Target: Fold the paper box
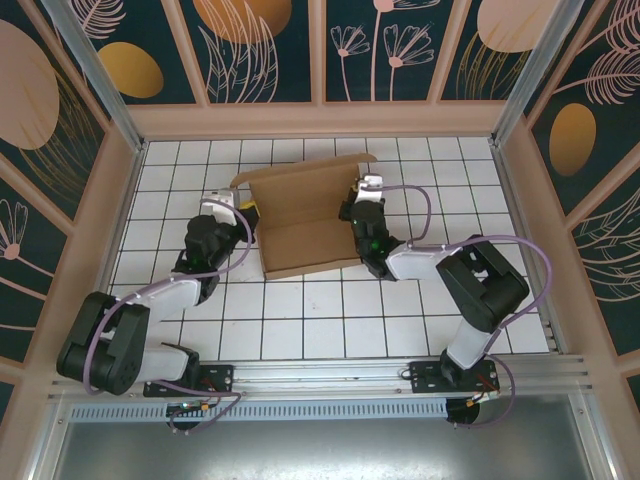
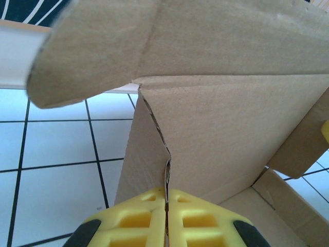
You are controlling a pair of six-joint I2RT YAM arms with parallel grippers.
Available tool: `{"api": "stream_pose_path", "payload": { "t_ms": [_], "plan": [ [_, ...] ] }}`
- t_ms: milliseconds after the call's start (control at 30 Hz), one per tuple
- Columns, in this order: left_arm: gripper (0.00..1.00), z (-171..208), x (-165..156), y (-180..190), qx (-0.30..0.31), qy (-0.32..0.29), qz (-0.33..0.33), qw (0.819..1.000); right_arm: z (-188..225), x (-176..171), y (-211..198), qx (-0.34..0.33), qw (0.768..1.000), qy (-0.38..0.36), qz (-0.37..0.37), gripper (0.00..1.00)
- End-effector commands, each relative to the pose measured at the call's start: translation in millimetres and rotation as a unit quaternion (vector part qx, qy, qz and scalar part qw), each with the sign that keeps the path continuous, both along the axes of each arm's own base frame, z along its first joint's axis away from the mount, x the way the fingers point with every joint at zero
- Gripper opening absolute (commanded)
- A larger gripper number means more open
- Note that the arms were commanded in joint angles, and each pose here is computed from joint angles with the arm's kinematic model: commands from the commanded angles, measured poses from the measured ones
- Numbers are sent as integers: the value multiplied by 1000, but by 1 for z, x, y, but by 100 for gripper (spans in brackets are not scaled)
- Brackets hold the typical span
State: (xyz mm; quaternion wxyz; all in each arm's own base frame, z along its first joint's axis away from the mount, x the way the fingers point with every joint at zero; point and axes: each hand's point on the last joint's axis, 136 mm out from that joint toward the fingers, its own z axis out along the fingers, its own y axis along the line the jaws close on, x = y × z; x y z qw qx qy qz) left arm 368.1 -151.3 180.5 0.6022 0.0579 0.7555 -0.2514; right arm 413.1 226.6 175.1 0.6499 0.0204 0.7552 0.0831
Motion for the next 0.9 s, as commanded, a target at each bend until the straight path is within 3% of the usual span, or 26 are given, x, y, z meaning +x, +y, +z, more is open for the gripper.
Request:
{"api": "stream_pose_path", "payload": {
  "t_ms": [0,867],
  "plan": [
    [9,-1,-12,-5,-22,0,-3,1000,20,-12,8,31,998,-53,12,0],
    [7,-71,-61,13,-58,115,47,991,-48,-69,-16,21,1000,-1,14,0]
  ]
}}
